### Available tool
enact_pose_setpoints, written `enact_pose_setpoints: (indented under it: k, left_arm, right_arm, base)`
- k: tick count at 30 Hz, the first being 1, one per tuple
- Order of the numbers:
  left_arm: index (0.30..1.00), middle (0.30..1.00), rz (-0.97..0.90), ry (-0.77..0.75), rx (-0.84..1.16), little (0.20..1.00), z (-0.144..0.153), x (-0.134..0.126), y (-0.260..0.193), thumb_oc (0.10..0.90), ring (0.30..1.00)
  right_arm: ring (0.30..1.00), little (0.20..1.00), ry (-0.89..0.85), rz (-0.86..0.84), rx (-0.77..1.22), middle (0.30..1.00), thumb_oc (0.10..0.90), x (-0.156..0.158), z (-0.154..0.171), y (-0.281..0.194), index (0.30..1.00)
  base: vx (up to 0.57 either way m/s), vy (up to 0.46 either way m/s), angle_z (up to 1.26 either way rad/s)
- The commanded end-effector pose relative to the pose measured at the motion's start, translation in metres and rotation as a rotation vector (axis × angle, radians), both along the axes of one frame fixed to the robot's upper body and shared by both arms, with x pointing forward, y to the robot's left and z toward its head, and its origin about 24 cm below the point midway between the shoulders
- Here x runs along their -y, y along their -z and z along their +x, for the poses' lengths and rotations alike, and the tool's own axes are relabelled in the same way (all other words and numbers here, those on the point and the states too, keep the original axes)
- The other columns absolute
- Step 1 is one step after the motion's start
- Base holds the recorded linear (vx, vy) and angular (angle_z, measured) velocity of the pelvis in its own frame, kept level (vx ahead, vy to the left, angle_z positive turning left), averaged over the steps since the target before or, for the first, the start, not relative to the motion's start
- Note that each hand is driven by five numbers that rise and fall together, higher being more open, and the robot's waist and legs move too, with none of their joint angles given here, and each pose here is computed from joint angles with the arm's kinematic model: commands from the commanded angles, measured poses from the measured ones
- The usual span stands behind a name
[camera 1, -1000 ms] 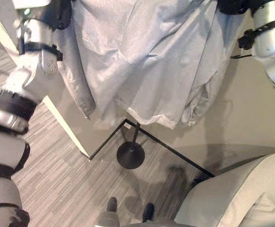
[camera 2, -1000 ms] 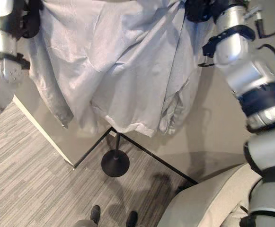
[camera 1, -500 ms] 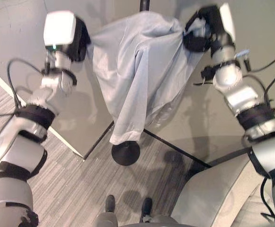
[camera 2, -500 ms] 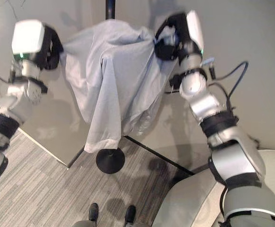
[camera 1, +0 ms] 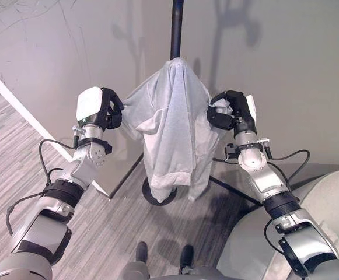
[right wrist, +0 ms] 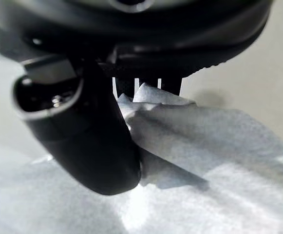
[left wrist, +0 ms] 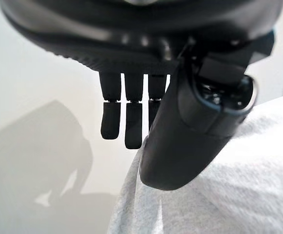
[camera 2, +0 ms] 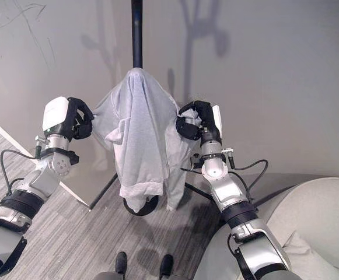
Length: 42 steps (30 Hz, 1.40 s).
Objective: Hang the clothes on the sofa on the clothes rack.
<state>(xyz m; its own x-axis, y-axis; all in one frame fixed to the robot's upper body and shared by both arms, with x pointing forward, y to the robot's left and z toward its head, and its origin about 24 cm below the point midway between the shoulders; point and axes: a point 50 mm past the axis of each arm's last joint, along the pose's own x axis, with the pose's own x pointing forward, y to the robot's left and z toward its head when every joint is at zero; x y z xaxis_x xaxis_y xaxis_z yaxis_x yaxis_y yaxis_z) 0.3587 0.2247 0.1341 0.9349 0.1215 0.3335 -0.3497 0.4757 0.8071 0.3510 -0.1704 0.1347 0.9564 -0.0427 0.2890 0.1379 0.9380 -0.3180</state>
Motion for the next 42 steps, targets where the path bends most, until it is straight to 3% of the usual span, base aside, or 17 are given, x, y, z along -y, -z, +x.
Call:
enact_pose_setpoints:
  k: [1,10,11,16,20,23,25,26,28,30,35,42]
  left_arm:
    - [0.9,0.9,-0.085,-0.135,0.132,0.9,0.007,-0.037,-0.042,0.8,0.9]
    - [0.9,0.9,-0.39,-0.02,0.184,0.9,-0.01,-0.045,-0.044,0.8,0.9]
    - [0.9,0.9,-0.479,-0.015,0.17,0.9,-0.019,-0.053,-0.033,0.8,0.9]
    - [0.9,0.9,-0.55,-0.019,0.126,0.9,-0.051,-0.067,-0.003,0.8,0.9]
    - [0.9,0.9,-0.584,-0.087,0.037,0.9,-0.08,-0.08,0.033,0.8,0.9]
    - [0.9,0.9,-0.716,-0.159,-0.053,0.9,-0.104,-0.083,0.073,0.8,0.9]
    - [0.9,0.9,-0.844,-0.226,-0.201,0.9,-0.133,-0.075,0.122,0.8,0.9]
    - [0.9,0.9,-0.844,-0.226,-0.202,0.9,-0.133,-0.075,0.122,0.8,0.9]
    - [0.9,0.9,-1.111,-0.303,-0.341,0.9,-0.156,-0.052,0.174,0.8,0.9]
    - [0.9,0.9,-1.111,-0.304,-0.342,0.9,-0.156,-0.052,0.174,0.8,0.9]
    - [0.9,0.9,-0.975,-0.327,-0.714,0.9,-0.185,-0.024,0.23,0.8,0.9]
    - [0.9,0.9,-0.895,-0.424,-0.925,0.9,-0.215,-0.019,0.263,0.8,0.9]
  right_arm:
    - [0.9,0.9,0.112,0.02,0.161,0.9,0.8,0.038,0.005,-0.049,0.9]
    - [0.9,0.9,0.082,-0.027,0.235,0.9,0.8,0.065,-0.013,-0.075,0.9]
    - [0.9,0.9,0.048,-0.047,0.205,0.9,0.8,0.075,-0.019,-0.073,0.9]
    - [0.9,0.9,0.085,-0.01,0.172,0.9,0.8,0.105,-0.044,-0.056,0.9]
    - [0.9,0.9,0.141,0.043,0.066,0.9,0.8,0.12,-0.067,-0.015,0.9]
    - [0.9,0.9,0.167,0.164,-0.064,0.9,0.8,0.119,-0.083,0.033,0.9]
    - [0.9,0.9,0.181,0.196,-0.271,0.9,0.8,0.113,-0.105,0.088,0.9]
    - [0.9,0.9,0.181,0.195,-0.272,0.9,0.8,0.113,-0.105,0.088,0.9]
    - [0.9,0.9,0.17,0.285,-0.442,0.9,0.8,0.092,-0.12,0.133,0.9]
    - [0.9,0.9,0.17,0.284,-0.443,0.9,0.8,0.092,-0.12,0.133,0.9]
    - [0.9,0.9,0.188,0.298,-0.802,0.9,0.8,0.062,-0.154,0.211,0.9]
    - [0.9,0.9,0.329,0.22,-1.078,0.9,0.8,0.069,-0.189,0.256,0.9]
  base:
    - [0.0,0.0,0.0]
    - [0.04,-0.005,0.0]
    - [0.05,-0.004,-0.03]
    - [0.03,0.006,-0.09]
    - [0.03,0.008,-0.06]
    - [0.02,0.006,-0.05]
    - [0.01,0.005,-0.02]
    - [0.0,0.0,0.0]
    - [0.0,0.0,0.0]
    - [0.0,0.0,0.0]
    - [0.0,0.0,0.0]
    - [0.0,0.002,0.01]
